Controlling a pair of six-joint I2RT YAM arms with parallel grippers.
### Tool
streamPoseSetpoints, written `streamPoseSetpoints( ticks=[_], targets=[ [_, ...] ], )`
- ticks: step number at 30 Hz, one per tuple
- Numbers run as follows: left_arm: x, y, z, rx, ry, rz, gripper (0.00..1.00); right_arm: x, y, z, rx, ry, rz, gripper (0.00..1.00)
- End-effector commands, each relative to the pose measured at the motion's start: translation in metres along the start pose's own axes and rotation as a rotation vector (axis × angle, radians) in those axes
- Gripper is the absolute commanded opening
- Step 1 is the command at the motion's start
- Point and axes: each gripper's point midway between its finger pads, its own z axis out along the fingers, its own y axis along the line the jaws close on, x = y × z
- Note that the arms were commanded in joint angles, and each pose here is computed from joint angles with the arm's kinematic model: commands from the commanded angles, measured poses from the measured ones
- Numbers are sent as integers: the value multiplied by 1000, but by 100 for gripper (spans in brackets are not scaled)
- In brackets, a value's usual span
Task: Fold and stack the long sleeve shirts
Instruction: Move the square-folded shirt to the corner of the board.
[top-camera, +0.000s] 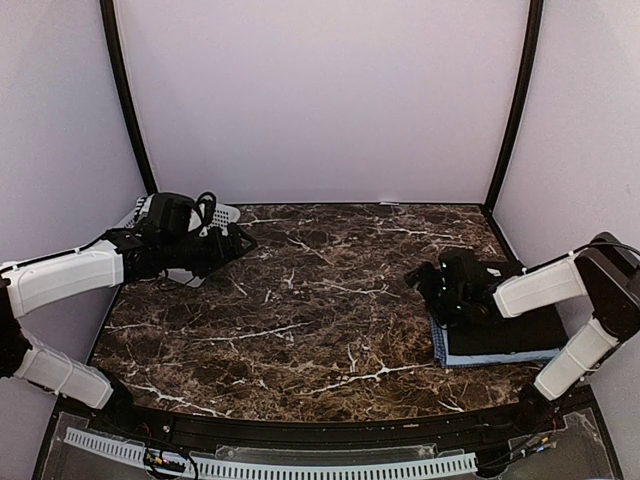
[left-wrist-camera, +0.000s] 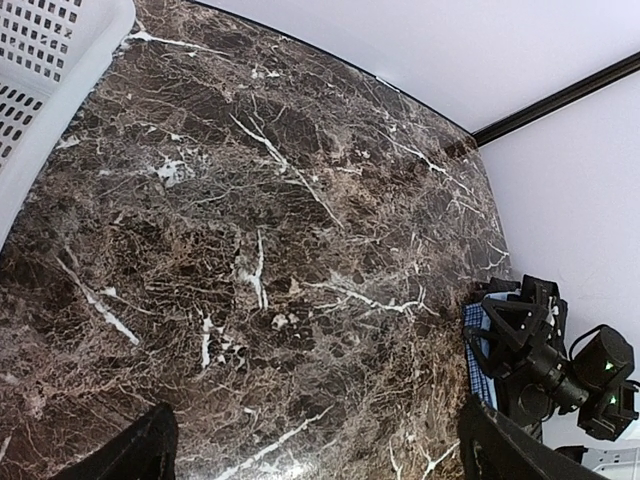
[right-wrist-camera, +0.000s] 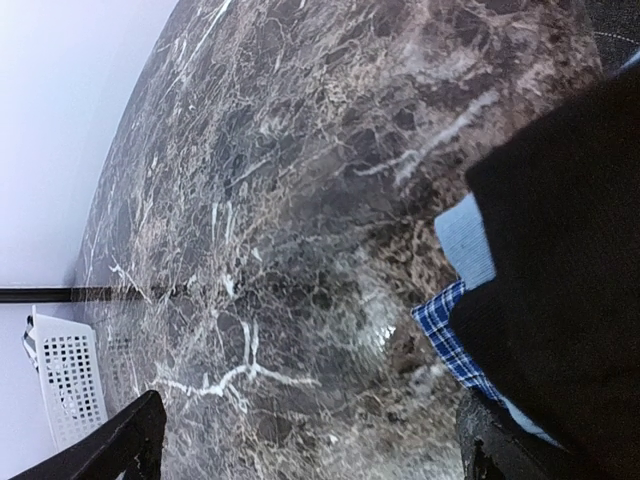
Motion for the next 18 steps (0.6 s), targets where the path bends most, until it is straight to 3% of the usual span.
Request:
streamPoseSetpoints(
  ticks=[1, 8, 18],
  targets=[
    [2, -1, 5, 25, 6, -21, 96, 20, -43, -16, 78, 74, -17, 99],
    [5, -2, 13, 28, 19, -34, 96, 22, -32, -27, 51, 116, -136, 99],
    [5, -6, 17, 33, 17, -13, 96, 12, 33, -40, -54, 119, -320, 99]
  ],
)
